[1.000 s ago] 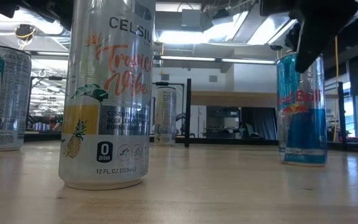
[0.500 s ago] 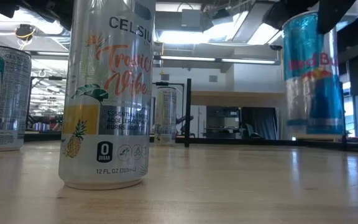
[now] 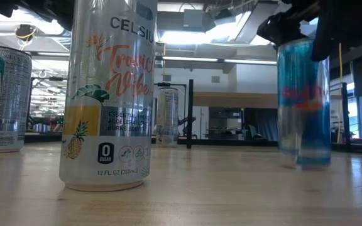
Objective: Place canned beverage on shelf
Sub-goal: Put the blue soda can on the shelf
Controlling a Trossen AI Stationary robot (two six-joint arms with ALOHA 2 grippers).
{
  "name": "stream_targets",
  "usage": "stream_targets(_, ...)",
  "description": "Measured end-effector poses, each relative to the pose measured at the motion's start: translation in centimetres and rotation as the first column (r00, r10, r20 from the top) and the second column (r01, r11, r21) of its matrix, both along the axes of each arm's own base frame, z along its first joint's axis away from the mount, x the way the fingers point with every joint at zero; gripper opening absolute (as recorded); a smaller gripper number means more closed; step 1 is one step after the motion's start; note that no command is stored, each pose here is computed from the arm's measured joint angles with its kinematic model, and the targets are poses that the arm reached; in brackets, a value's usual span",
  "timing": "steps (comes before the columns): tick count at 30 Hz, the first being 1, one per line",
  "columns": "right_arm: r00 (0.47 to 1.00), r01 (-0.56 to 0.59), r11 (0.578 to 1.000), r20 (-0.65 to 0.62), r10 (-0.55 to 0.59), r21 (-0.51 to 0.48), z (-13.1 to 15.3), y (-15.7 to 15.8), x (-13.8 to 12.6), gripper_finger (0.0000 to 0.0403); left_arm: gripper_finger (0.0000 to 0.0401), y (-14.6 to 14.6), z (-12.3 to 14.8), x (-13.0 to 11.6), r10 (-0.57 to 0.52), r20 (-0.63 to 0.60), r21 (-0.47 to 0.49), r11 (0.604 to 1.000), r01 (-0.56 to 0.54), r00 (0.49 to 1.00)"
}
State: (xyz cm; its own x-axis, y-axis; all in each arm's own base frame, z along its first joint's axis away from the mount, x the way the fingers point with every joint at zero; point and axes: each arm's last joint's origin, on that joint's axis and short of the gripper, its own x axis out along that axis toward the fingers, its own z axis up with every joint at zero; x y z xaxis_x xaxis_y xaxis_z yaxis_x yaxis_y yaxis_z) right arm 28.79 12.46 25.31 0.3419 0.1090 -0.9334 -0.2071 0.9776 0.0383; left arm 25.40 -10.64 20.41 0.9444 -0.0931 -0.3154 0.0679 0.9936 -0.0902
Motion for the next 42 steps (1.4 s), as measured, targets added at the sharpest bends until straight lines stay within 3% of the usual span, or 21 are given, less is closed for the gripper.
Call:
stream_targets(8, 0.999, 0.052, 0.998, 0.001, -0.052, 0.026, 0.4, 0.0, 0.0, 0.032, 0.0247, 0.0, 0.0, 0.0, 0.0, -0.001, 0.0, 1.0, 0.0, 1.0)
stream_targets(21, 0.938, 0.347, 0.937, -0.022, -0.347, 0.037, -0.2, -0.1, 0.2, 0.0319, 0.0247, 0.0, 0.0, 0.0, 0.002, -0.001, -0.004, 1.0, -0.002, 1.0)
stream_targets(29, 0.944, 0.321, 0.947, -0.095, -0.317, 0.026, -1.9, 0.3, 0.9, 0.0307, 0.0247, 0.0, 0.0, 0.0, 0.002, -0.005, -0.002, 1.0, -0.002, 1.0)
stream_targets(34, 0.957, 0.264, 0.964, -0.123, -0.264, -0.013, -2.4, 0.3, 0.8, 0.0213, 0.0247, 0.0, -0.1, 0.0, 0.009, -0.011, -0.022, 1.0, -0.009, 1.0)
stream_targets(37, 0.966, 0.229, 0.973, -0.121, -0.229, -0.015, -1.2, 0.1, 0.5, 0.0198, 0.0247, 0.0, -0.1, 0.0, 0.008, -0.013, -0.025, 1.0, -0.009, 1.0)
stream_targets(42, 0.979, 0.167, 0.983, -0.101, -0.174, -0.078, 3.8, -0.7, 0.1, 0.0198, 0.0247, 0.0, -0.2, -0.1, -0.001, -0.02, -0.019, 1.0, 0.001, 1.0)
